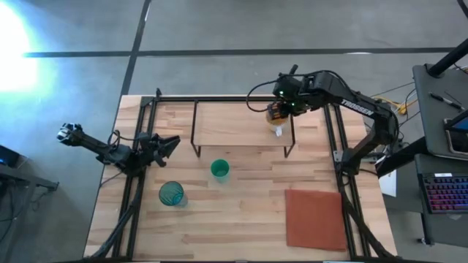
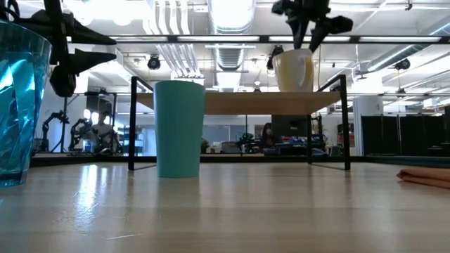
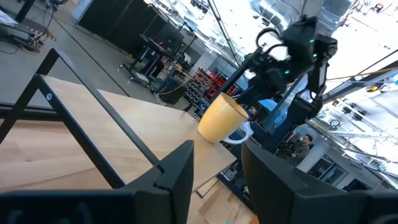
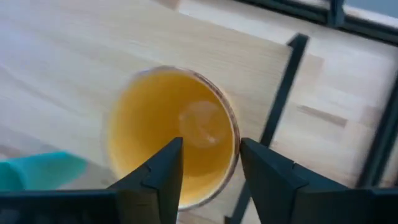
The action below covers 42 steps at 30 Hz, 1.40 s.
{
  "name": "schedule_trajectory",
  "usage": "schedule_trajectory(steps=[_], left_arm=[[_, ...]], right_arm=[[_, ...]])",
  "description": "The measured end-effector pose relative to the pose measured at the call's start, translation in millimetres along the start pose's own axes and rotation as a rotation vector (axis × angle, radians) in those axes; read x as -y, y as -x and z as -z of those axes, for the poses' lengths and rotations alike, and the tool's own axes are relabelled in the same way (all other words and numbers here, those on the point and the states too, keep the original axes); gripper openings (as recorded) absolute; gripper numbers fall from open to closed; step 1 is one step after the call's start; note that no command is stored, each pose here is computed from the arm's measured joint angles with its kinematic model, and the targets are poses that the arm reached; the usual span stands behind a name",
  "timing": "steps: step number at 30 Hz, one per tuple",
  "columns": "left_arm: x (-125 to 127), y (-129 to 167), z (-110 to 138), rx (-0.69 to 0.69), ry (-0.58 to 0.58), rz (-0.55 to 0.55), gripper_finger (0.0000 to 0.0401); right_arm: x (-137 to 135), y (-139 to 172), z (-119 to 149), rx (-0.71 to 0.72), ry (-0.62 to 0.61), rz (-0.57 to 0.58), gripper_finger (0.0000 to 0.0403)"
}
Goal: Stack small to large cups/mugs on shelf
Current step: Put the yellow mug on the shelf, then put the light blue cup on the shelf
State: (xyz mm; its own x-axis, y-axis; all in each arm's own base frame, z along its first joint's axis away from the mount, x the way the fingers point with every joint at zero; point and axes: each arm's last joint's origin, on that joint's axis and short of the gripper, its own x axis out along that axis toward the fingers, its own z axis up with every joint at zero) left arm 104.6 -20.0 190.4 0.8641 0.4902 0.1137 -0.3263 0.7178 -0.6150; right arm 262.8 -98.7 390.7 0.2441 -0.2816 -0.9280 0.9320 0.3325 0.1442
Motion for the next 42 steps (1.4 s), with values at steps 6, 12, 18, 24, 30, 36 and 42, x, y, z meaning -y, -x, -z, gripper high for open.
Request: schedule_trajectory(steps=[6, 12, 18, 24, 30, 36, 42], left_arm=[[0.2, 0.0, -0.2, 0.002, 0.004, 0.001, 0.0121], [0.8, 0.0, 0.0, -0.008, 0.006, 0.02, 0.0121], [0.8, 0.1, -0.4, -0.007, 0.009, 0.023, 0.0121], [2.8, 0.3, -4.1, 0.007, 0.029, 0.032, 0.0121], [2.6, 0.2, -3.9, 0.005, 0.025, 0.03, 0.0121], [2.7, 0.2, -4.6, 0.015, 0.03, 0.024, 0.0121], [2.0, 0.3, -6.0, 0.041, 0.039, -0.011, 0.0121]], right_arm=[[-5.7, 33.4, -2.3, 0.129, 0.014, -0.064, 0.0169], [-2.4, 62.6, -9.0, 0.246, 0.032, -0.108, 0.0173], [0.3, 72.0, -7.6, 0.245, 0.038, -0.123, 0.0174], [4.9, 70.1, -1.3, 0.198, 0.08, -0.058, 0.0172], [5.2, 76.0, 0.6, 0.211, 0.083, -0.078, 0.0173], [3.2, 85.3, 5.1, 0.232, 0.164, -0.109, 0.0171], [-1.5, 94.2, 15.0, 0.233, 0.242, -0.15, 0.0171]])
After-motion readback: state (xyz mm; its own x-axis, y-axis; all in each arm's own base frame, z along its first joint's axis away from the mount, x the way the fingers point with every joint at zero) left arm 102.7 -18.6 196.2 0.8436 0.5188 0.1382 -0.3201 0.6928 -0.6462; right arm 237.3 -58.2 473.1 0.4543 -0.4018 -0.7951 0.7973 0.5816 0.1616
